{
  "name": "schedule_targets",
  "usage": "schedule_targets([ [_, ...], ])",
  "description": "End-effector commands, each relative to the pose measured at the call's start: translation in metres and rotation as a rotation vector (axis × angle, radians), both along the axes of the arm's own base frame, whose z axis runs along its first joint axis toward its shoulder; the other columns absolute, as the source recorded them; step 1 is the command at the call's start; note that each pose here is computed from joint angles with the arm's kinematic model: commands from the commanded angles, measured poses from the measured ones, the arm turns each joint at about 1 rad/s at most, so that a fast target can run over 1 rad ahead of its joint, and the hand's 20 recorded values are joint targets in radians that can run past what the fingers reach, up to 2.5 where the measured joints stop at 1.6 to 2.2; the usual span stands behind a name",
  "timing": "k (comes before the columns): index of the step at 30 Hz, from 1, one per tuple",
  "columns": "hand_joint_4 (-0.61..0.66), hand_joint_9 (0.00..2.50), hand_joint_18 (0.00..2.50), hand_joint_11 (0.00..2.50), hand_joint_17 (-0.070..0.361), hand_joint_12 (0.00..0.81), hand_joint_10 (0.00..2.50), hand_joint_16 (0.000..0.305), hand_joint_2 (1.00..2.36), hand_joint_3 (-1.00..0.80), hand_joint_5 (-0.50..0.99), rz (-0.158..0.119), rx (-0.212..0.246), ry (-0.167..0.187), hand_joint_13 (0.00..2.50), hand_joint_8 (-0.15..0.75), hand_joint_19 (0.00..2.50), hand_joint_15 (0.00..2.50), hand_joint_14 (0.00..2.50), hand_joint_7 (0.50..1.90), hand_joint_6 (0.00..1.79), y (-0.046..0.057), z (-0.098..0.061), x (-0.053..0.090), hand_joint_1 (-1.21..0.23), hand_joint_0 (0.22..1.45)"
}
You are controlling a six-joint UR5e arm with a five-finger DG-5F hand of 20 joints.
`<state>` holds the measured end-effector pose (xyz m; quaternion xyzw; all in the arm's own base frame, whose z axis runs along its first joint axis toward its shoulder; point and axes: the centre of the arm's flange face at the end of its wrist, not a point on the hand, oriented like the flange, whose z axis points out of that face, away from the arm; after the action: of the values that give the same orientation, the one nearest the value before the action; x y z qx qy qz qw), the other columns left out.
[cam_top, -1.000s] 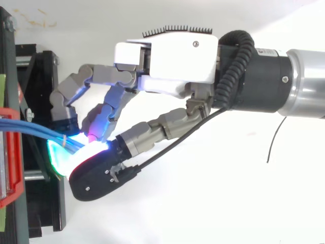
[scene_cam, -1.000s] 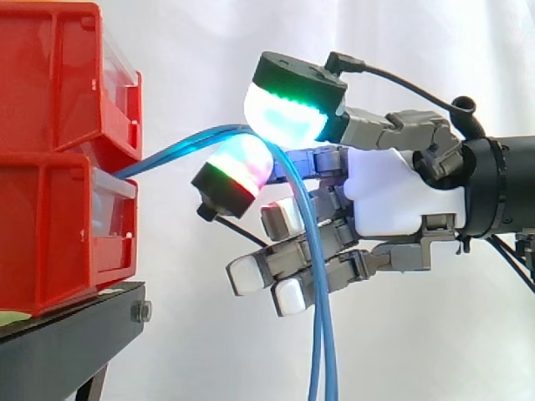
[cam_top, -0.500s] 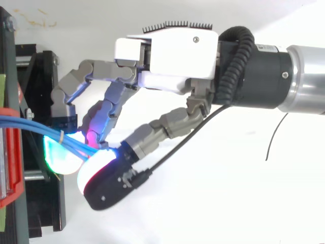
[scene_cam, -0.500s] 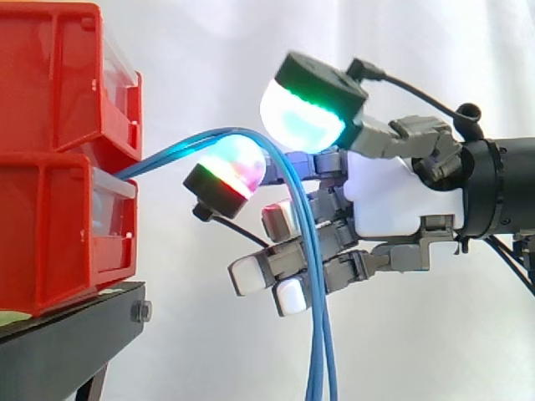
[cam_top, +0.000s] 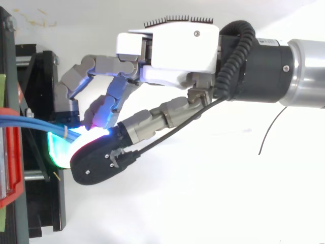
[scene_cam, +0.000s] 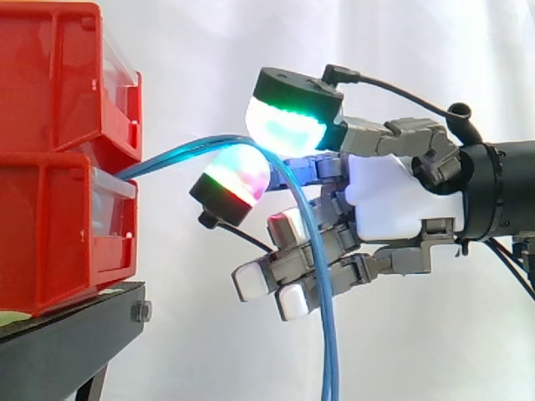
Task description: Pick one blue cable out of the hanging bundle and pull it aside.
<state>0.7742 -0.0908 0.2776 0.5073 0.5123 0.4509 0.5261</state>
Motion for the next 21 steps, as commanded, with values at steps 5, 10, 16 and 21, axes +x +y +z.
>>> schedule_targets([
  [5,-0.1,1.12,0.8,0.73,0.099,0.35,0.02,0.044,1.01,-0.36,-0.14,-0.003,-0.001,0.003,0.82,0.295,0.61,0.49,0.02,1.22,0.94,-0.003,0.0,-0.001,-0.9,0.79],
  [10,-0.21,1.17,0.79,0.75,0.094,0.335,0.02,0.042,1.0,-0.5,-0.15,-0.004,-0.01,0.005,0.83,0.264,0.62,0.49,0.02,1.42,0.97,-0.01,0.002,-0.002,-0.84,0.85],
  [16,-0.19,1.19,0.82,0.77,0.092,0.331,0.02,0.041,1.0,-0.5,-0.16,-0.001,-0.045,0.014,0.85,0.248,0.58,0.49,0.02,1.25,0.97,-0.013,0.002,-0.002,-0.84,0.75],
  [21,-0.03,1.22,0.78,0.76,0.097,0.348,0.02,0.043,1.0,-0.5,-0.11,-0.004,-0.063,0.015,0.83,0.277,0.62,0.51,0.02,0.88,0.93,-0.015,0.002,-0.002,-0.78,0.55],
])
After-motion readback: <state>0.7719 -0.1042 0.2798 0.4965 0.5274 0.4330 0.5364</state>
